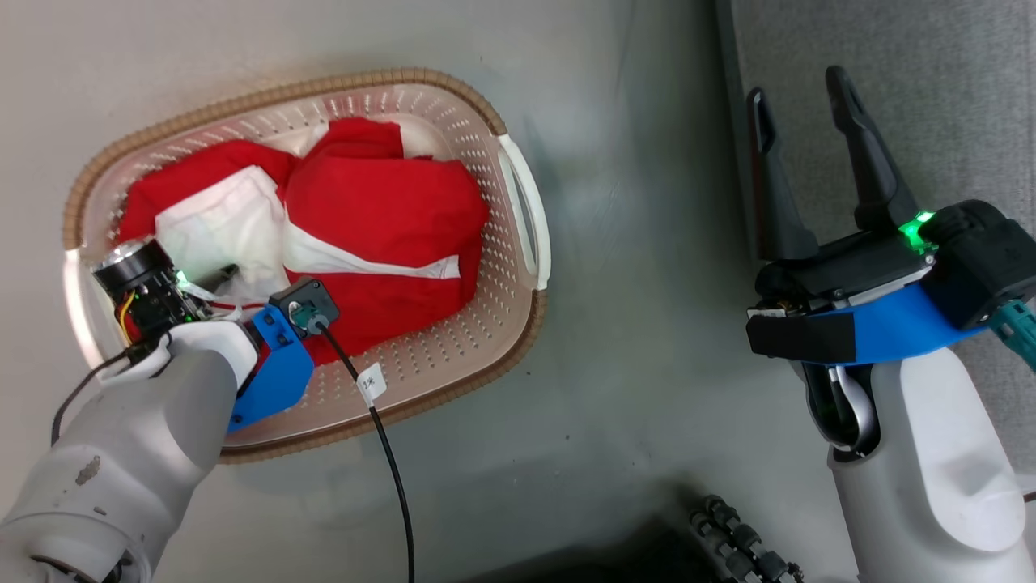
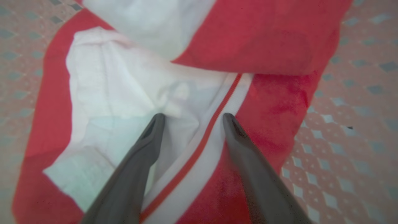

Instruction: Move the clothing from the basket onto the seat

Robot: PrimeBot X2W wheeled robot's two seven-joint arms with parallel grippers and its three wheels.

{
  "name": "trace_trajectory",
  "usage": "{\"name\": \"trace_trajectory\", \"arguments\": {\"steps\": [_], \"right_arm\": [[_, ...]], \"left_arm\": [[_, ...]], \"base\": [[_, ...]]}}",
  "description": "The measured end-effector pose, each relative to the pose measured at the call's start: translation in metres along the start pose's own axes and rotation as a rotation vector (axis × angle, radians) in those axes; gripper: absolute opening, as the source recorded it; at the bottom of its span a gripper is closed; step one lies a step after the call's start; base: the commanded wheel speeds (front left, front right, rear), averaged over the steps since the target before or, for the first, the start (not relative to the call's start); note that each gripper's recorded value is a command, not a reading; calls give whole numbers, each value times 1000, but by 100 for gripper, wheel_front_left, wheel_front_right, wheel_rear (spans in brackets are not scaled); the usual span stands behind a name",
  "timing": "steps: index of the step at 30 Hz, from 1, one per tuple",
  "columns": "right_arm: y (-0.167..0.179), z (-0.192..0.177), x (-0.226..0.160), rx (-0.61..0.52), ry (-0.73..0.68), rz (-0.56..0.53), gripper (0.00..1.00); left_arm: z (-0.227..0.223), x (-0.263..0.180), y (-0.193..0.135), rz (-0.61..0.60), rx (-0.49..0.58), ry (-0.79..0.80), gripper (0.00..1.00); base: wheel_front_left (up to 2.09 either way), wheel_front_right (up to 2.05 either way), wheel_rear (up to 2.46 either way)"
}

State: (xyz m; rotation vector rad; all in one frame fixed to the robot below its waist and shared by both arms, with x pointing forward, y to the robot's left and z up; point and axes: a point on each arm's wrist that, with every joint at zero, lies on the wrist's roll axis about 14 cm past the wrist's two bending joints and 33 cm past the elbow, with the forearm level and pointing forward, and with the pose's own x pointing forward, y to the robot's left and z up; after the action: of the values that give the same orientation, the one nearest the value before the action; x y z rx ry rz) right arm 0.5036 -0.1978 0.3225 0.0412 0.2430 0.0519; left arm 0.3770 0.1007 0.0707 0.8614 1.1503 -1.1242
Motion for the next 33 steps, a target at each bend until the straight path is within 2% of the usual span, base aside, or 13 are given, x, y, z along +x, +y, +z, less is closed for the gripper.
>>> {"name": "trace_trajectory", "arguments": {"steps": [9,18,19,20,33], "right_arm": [[-5,-23,6,-11,33,-6,100],[-10,-34,6,-13,51,-19,100],[-10,-34,6,-13,51,-19,100],[-10,-34,6,-13,51,-19,100],[-11,-12,6,-10,4,-22,100]], "left_arm": [[-14,31,-10,-58,72,81,100],[-20,45,-12,-83,74,101,100],[-21,45,-12,-85,74,110,47],[-21,46,-12,-86,84,114,1],[-14,30,-9,-74,75,106,0]], "base": [[0,0,0],[0,0,0],[0,0,0],[0,0,0],[0,0,0]]}}
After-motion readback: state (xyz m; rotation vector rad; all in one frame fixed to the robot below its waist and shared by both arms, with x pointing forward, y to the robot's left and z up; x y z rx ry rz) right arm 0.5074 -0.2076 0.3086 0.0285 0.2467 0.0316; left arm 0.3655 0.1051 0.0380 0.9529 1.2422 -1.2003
